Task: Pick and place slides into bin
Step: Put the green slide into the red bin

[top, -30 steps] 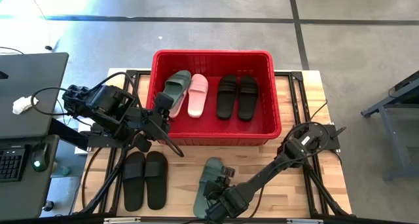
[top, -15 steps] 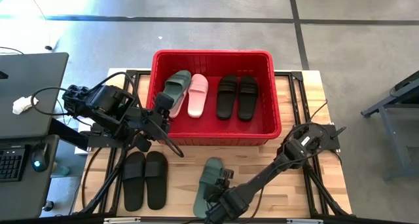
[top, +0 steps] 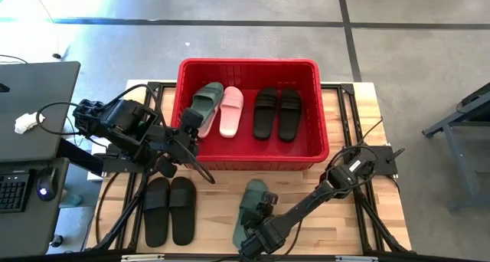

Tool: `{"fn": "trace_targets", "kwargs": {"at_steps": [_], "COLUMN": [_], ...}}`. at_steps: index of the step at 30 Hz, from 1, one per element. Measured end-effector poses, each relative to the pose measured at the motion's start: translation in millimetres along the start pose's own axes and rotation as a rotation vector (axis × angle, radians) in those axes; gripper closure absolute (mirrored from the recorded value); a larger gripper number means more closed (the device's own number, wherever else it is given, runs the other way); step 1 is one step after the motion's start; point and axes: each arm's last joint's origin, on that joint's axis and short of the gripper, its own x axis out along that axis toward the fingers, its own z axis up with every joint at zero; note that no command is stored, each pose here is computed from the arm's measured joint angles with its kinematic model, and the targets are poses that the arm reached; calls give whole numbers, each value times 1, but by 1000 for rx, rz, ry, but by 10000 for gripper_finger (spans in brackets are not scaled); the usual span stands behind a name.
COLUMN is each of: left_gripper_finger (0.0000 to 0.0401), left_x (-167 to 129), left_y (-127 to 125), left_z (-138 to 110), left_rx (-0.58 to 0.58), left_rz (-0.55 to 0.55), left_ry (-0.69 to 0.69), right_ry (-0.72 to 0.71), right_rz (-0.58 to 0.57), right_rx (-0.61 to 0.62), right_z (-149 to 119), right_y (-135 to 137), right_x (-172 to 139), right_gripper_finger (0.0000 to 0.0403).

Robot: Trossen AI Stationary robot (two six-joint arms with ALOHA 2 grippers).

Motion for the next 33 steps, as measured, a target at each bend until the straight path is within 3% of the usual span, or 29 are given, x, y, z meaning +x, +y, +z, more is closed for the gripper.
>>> {"fn": "trace_targets", "kwargs": {"at_steps": [24, 33], "left_gripper_finger": [229, 229], "left_x": [0, 0], "left_y": [0, 0], "left_z": [0, 0], "left_rx": [-4, -4], "left_rz": [7, 9], "left_ry": [2, 3], "right_ry": [35, 44], "right_rz": [-143, -150], "right_rx": [50, 52], "right_z": [-1, 5], "right_y": [-16, -22], "right_x": [4, 9], "right_gripper_finger": [298, 395]}}
